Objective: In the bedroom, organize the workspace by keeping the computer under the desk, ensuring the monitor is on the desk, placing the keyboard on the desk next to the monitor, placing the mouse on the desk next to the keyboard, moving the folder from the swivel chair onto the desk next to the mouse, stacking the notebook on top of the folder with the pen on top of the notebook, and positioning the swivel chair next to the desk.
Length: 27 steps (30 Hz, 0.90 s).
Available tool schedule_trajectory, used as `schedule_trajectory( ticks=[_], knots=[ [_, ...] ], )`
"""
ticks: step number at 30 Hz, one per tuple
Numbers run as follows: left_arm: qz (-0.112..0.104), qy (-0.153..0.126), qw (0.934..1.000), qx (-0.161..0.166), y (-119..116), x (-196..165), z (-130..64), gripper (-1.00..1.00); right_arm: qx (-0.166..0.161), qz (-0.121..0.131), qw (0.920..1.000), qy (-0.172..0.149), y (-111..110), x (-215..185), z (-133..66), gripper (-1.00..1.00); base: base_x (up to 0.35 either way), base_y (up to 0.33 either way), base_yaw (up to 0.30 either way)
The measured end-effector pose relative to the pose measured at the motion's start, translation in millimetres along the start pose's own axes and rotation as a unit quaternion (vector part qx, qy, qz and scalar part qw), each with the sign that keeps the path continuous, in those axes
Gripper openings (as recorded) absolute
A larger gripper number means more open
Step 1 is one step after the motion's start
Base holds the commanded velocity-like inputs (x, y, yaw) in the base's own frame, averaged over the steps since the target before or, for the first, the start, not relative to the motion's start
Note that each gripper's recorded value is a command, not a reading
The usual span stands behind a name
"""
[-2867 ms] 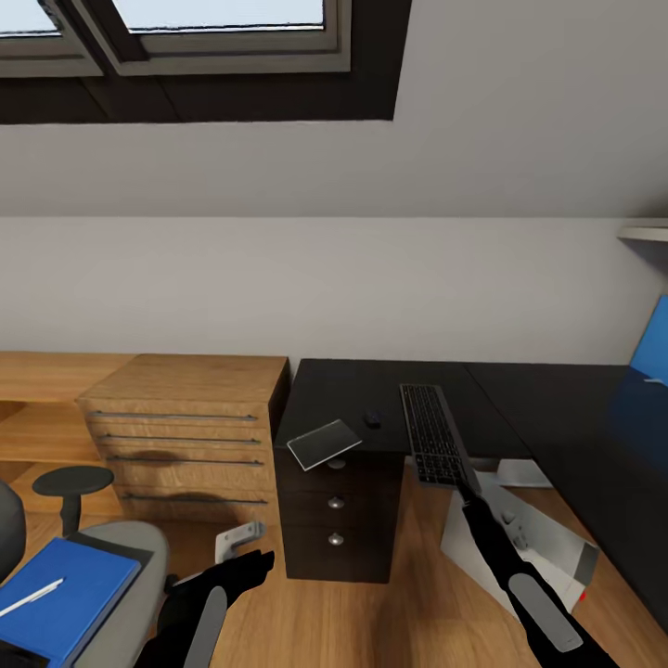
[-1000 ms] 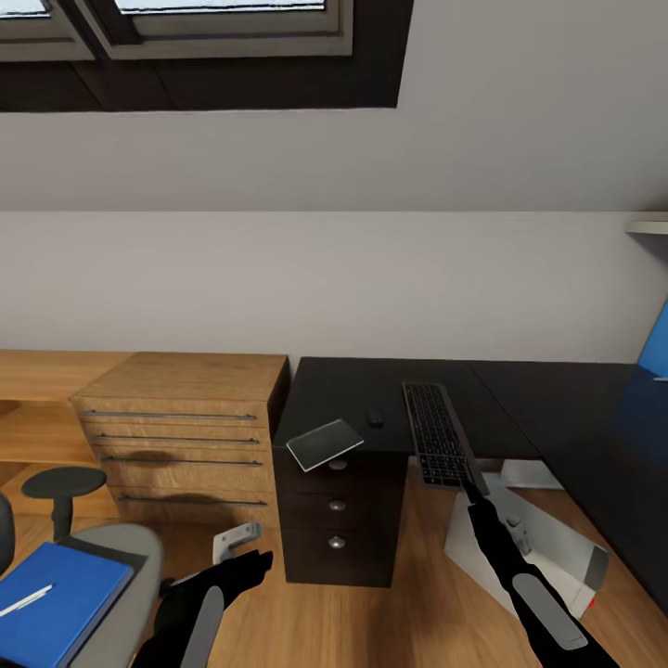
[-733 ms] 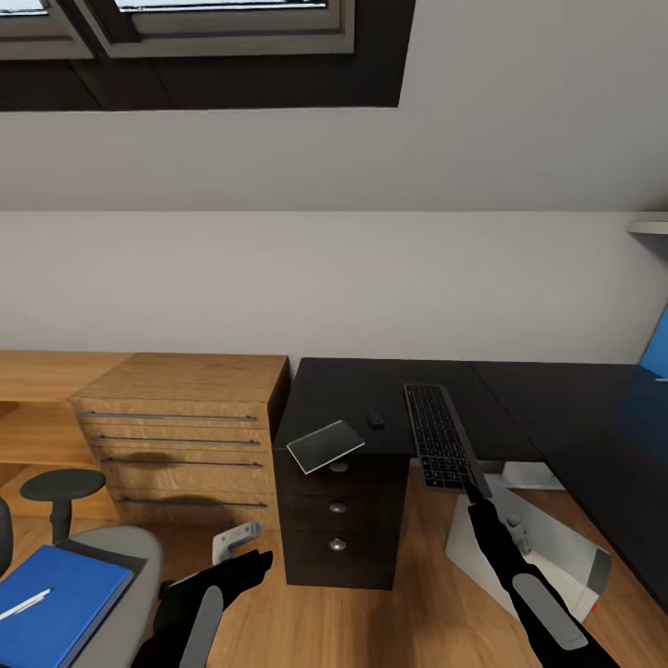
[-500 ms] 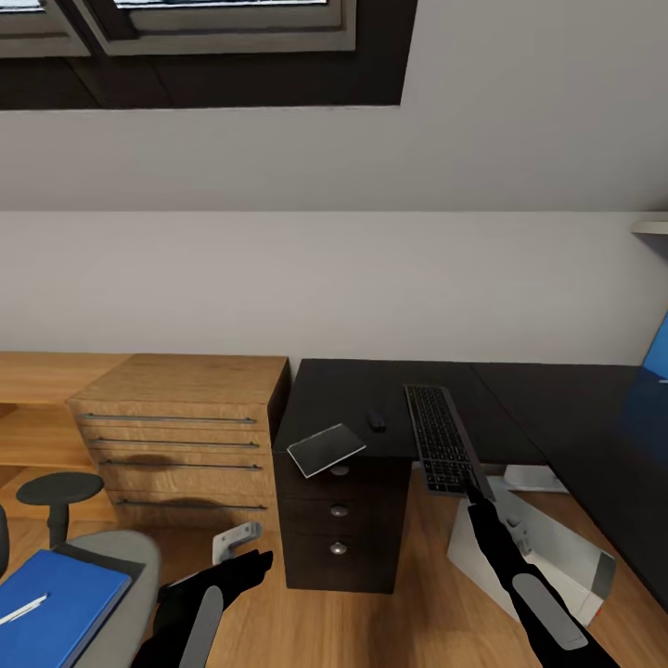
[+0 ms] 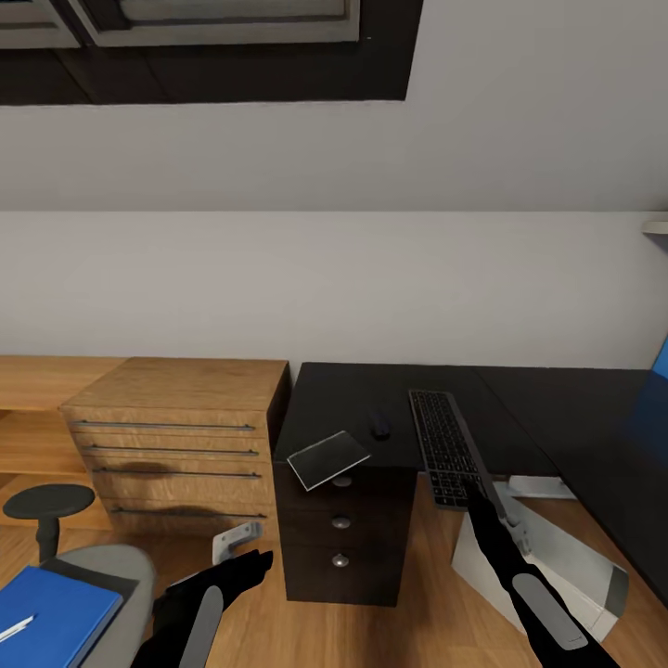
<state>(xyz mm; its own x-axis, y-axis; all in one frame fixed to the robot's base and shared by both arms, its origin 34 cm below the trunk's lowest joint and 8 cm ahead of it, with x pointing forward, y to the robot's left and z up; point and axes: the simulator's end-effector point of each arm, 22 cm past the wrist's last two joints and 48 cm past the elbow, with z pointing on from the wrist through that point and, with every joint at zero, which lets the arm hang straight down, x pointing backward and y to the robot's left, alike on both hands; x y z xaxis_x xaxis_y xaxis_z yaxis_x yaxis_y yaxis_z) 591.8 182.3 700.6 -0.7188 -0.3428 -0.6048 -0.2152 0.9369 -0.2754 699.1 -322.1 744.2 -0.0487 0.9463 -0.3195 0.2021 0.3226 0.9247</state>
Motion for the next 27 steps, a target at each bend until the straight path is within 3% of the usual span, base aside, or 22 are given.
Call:
schedule_trajectory(
  ticks=[10, 11, 27],
  knots=[
    [0.0, 0.001, 1.0, -0.001, 0.3, 0.4, 0.3, 1.0, 0.0, -0.001, 1.0, 0.0, -0.2, -0.1, 0.2, 1.0, 0.052, 0.002, 0.0],
    [0.0, 0.001, 1.0, -0.001, 0.3, 0.4, 0.3, 1.0, 0.0, -0.001, 1.0, 0.0, -0.2, -0.1, 0.2, -1.0, 0.004, 0.0, 0.0],
    [0.0, 0.001, 1.0, -0.001, 0.3, 0.4, 0.3, 1.0, -0.001, -0.003, 1.0, -0.001, 0.2, -0.3, 0.2, -1.0, 0.0, 0.0, 0.0]
  ],
)
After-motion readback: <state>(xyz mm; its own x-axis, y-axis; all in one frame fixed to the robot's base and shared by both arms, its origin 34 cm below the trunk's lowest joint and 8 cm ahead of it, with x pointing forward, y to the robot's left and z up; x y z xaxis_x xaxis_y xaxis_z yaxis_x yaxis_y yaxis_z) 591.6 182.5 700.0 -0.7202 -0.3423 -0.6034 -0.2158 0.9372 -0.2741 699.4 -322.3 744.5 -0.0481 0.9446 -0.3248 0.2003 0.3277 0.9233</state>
